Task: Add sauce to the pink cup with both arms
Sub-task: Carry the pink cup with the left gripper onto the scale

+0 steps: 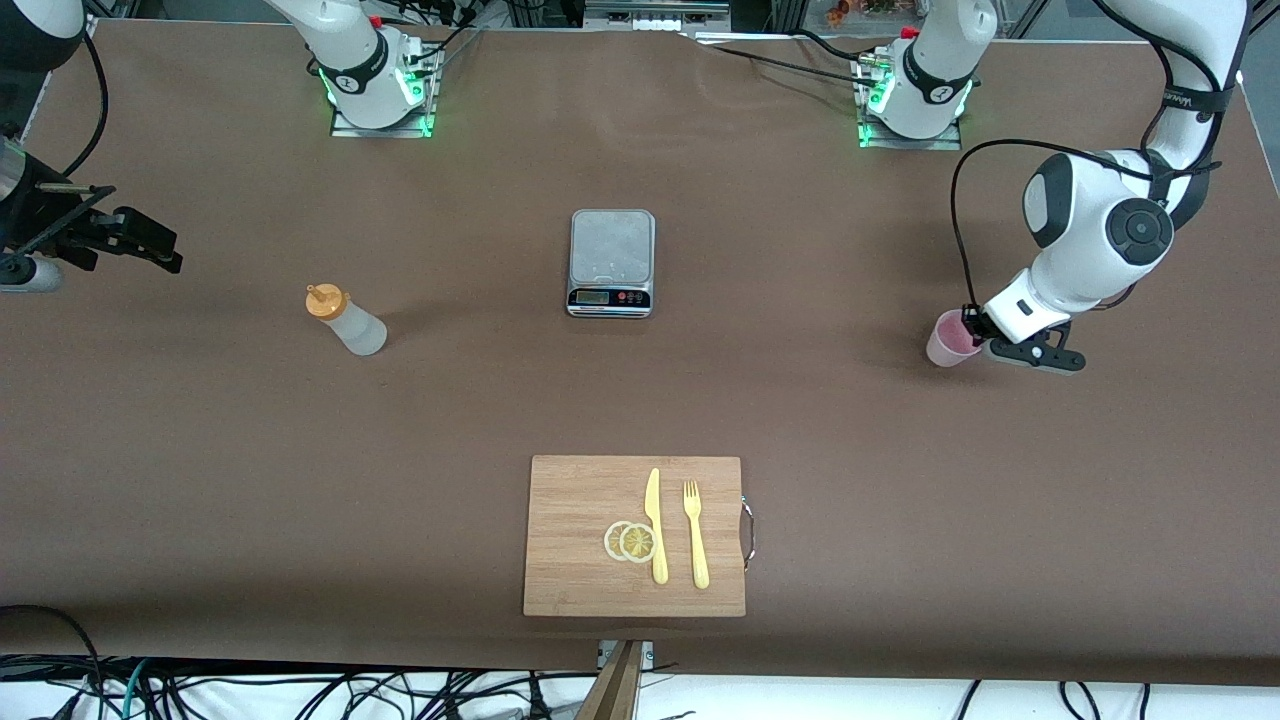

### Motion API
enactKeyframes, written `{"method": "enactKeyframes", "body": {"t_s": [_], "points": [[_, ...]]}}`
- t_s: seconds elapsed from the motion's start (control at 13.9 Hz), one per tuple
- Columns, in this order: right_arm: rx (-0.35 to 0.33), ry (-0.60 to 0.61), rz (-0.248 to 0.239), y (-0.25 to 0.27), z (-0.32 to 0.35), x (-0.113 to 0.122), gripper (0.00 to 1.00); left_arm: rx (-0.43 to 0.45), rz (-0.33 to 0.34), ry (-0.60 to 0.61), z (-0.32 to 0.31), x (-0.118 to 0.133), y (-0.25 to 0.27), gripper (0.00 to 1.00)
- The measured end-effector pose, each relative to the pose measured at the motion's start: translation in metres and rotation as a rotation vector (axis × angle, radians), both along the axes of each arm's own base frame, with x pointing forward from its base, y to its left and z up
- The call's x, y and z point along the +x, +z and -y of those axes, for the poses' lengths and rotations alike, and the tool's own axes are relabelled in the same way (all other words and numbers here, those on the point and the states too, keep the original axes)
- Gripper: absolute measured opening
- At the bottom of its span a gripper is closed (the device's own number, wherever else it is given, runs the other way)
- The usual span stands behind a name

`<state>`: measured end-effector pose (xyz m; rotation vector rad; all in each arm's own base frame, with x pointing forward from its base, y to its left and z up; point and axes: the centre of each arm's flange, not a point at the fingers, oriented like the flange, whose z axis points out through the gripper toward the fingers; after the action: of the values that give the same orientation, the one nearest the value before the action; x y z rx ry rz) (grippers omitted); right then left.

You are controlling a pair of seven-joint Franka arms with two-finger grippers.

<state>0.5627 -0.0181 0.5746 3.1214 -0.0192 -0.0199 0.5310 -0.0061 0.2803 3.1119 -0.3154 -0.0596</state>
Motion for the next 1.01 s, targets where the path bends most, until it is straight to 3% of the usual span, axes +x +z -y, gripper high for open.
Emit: {"method": "enactKeyframes", "body": {"t_s": [0.22,0.36,1.01], "points": [[0.0,-0.001,0.0,0.0,0.001,0.0,1.0,-0.04,-0.004,-0.011,0.056,0.021,0.038,0.04],[0.0,-0.002,0.0,0.0,0.001,0.0,1.0,-0.055,-0.001,0.023,0.105,0.021,0.049,0.04],[0.001,-0.002,-0.001,0.0,0.001,0.0,1.0,-0.057,-0.056,0.068,0.333,-0.073,0.044,0.04]]}}
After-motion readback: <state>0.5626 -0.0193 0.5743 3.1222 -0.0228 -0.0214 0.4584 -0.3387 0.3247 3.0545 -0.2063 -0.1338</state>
